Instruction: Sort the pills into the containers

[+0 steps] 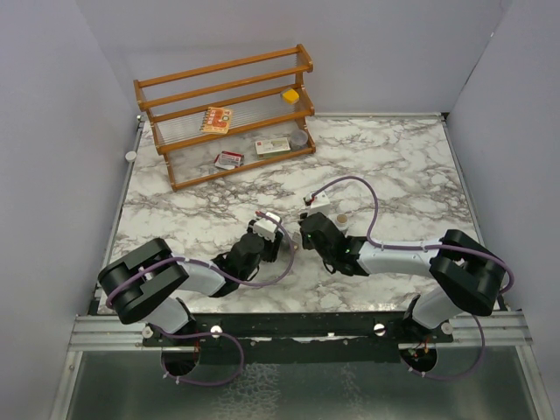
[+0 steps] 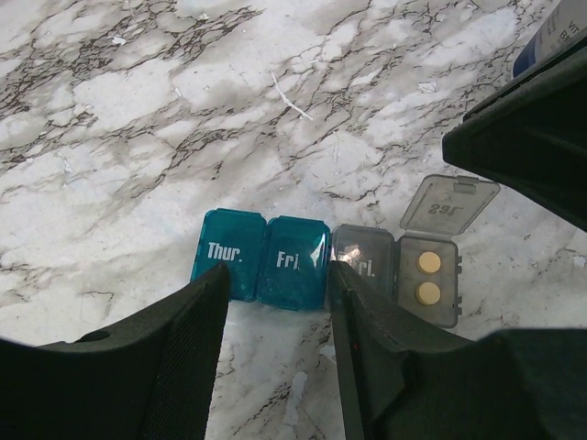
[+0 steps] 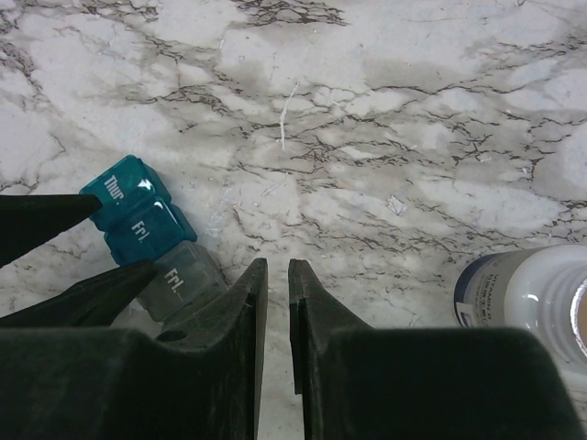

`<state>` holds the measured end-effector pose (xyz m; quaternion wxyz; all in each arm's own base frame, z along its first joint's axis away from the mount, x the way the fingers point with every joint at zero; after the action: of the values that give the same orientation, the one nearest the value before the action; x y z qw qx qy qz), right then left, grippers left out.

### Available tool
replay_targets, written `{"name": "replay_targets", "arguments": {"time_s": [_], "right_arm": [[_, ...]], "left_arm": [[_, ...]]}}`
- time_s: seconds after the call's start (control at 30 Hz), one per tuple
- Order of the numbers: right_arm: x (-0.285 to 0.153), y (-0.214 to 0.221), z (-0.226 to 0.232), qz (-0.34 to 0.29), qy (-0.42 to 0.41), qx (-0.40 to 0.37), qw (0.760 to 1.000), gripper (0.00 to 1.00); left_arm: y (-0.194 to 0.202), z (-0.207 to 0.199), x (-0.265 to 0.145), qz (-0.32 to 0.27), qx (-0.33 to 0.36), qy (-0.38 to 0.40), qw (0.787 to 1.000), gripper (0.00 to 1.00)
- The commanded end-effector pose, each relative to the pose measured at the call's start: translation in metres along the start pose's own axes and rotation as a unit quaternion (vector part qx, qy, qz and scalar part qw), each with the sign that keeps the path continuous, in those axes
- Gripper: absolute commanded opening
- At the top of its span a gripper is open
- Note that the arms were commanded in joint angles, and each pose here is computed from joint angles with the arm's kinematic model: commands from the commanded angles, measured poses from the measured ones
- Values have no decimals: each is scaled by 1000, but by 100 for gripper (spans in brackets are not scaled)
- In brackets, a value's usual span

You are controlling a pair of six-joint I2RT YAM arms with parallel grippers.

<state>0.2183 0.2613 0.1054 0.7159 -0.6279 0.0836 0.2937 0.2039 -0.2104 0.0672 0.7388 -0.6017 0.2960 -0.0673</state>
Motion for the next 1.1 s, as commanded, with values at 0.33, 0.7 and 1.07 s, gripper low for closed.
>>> {"name": "replay_targets", "arguments": {"time_s": [0.33, 0.7, 1.07], "right_arm": [[-4, 1, 18, 24, -82, 18, 996, 16], [-4, 19, 22, 63, -115, 18, 991, 6], [-10, 36, 18, 86, -137, 28, 986, 6]], "left_arm": [[6, -2, 0, 12, -12, 6, 1000, 48], [4, -1, 0, 10, -13, 1, 1000, 47], [6, -2, 3, 16, -14, 0, 1000, 47]]}}
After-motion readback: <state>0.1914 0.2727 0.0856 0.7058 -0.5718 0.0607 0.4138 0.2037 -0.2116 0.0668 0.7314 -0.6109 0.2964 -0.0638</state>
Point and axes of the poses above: each gripper's point midway between its finger pads, its own x axis out along the fingers, its own z axis along the line the jaws close on, y = z × x, the point moved 7 cm from there along -x, back along the fingers, and after that the axes turned 7 degrees about x, right-handed, at the moved point
